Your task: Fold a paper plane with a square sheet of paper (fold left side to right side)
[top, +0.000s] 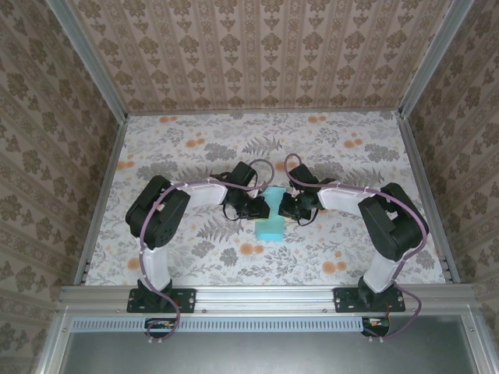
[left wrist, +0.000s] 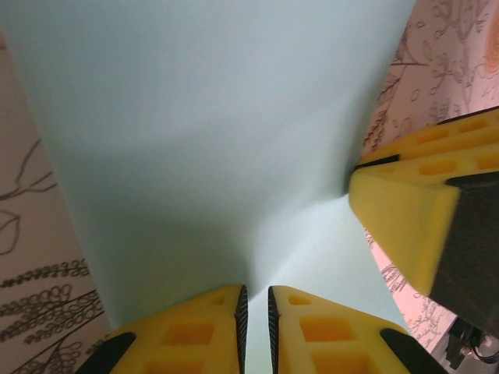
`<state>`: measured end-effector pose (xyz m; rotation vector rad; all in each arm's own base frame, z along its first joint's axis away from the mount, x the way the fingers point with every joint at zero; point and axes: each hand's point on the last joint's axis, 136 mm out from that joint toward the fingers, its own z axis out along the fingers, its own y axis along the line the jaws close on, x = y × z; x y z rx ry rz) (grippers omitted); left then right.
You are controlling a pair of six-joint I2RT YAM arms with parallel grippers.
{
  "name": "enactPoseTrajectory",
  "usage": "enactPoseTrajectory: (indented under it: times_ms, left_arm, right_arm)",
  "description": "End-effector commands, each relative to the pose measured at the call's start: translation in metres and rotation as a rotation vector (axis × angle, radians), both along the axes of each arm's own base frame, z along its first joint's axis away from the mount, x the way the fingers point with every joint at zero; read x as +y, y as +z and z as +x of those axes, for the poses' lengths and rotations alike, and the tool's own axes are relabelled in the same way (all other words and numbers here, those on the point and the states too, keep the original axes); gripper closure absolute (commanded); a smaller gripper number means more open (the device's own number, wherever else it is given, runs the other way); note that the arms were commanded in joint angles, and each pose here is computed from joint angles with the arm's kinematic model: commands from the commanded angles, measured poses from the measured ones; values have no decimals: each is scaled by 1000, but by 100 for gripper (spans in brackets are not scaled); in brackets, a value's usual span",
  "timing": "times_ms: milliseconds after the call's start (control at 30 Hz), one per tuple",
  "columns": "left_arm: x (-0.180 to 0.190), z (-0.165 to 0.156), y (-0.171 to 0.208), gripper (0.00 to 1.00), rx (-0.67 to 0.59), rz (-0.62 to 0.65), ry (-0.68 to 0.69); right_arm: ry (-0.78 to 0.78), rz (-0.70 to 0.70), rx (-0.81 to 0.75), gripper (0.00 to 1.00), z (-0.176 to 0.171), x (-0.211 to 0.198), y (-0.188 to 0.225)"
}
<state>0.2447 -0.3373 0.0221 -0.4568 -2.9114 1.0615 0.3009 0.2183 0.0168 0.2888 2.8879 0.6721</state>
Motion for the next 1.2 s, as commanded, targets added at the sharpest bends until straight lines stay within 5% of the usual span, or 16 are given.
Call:
enactPoseTrajectory:
  times_ms: [0,433,1167]
  left_arm:
    - [13,-12,-20,82,54,71,20]
    - [14,-13,-22,82,53,87,20]
    - [20,-40,-6,82,77,42,-22]
  right_arm:
    - [31,22,-50,84,1,3,20]
    - [51,173,-120,85,36,43,36]
    - [40,-53,60,87,31,19,-31]
